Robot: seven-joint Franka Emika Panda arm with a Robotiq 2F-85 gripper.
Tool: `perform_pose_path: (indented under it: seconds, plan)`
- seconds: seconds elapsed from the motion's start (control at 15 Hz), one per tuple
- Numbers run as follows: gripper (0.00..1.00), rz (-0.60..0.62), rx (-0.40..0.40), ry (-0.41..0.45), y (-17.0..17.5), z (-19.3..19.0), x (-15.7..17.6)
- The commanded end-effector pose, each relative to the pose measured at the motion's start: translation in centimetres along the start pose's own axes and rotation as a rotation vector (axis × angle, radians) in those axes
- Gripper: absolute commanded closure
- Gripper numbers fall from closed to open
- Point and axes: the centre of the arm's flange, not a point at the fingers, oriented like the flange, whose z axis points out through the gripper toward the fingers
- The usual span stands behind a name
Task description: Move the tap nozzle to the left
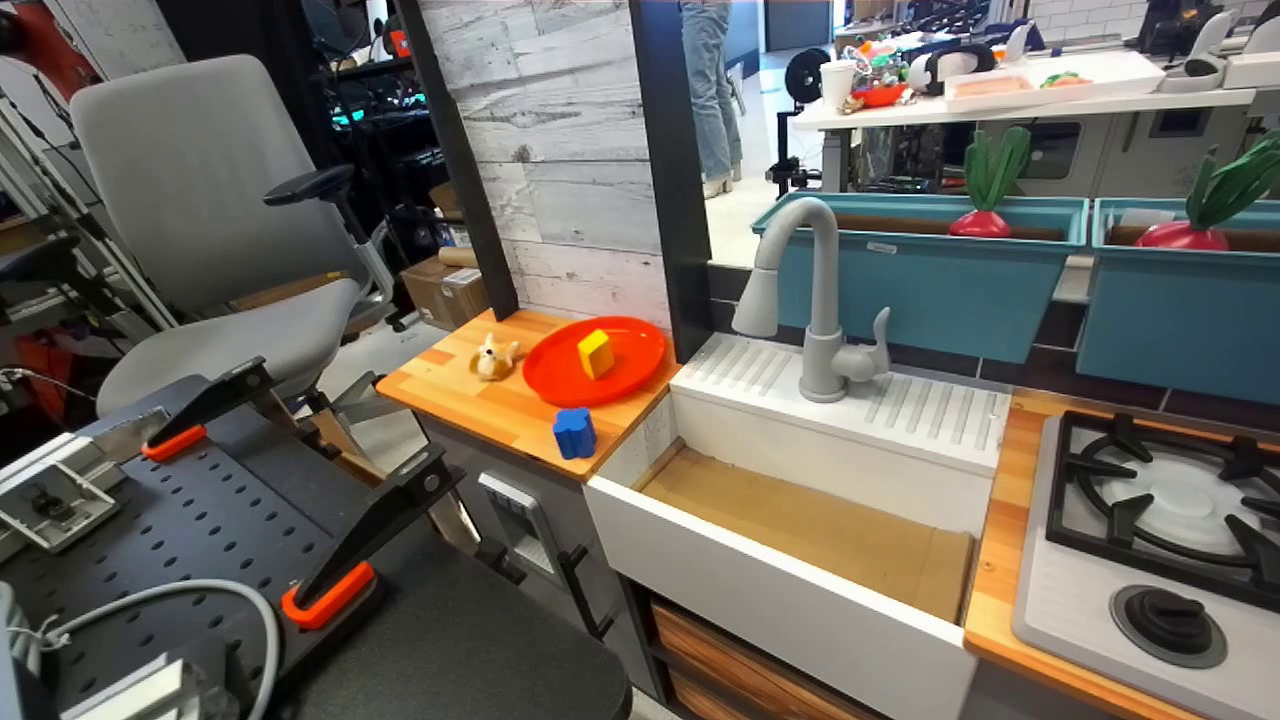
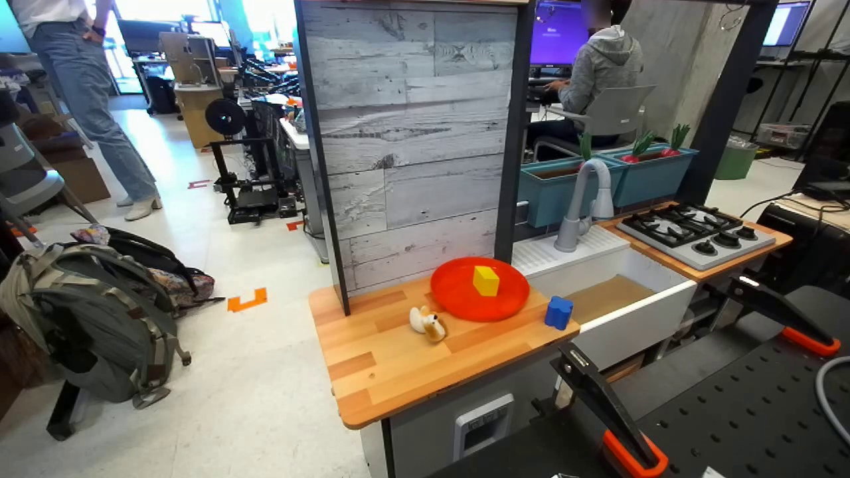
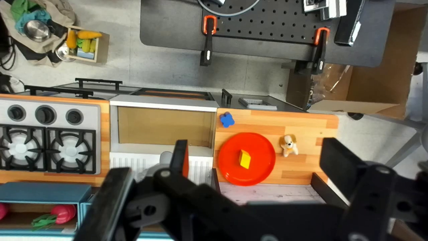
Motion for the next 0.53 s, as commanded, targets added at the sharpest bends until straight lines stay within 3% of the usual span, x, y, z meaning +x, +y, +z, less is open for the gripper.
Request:
perform_pose_path:
  seconds: [0.0, 0.2, 0.47]
  plan:
    - [0.00, 0.025, 0.003, 0.087, 1.5, 1.4, 1.9]
    - [0.00, 0.064, 0.011, 0.110, 4.5, 5.0, 5.1]
    - [0.00, 0.166, 0.040, 0.156, 9.1, 12.4, 10.1]
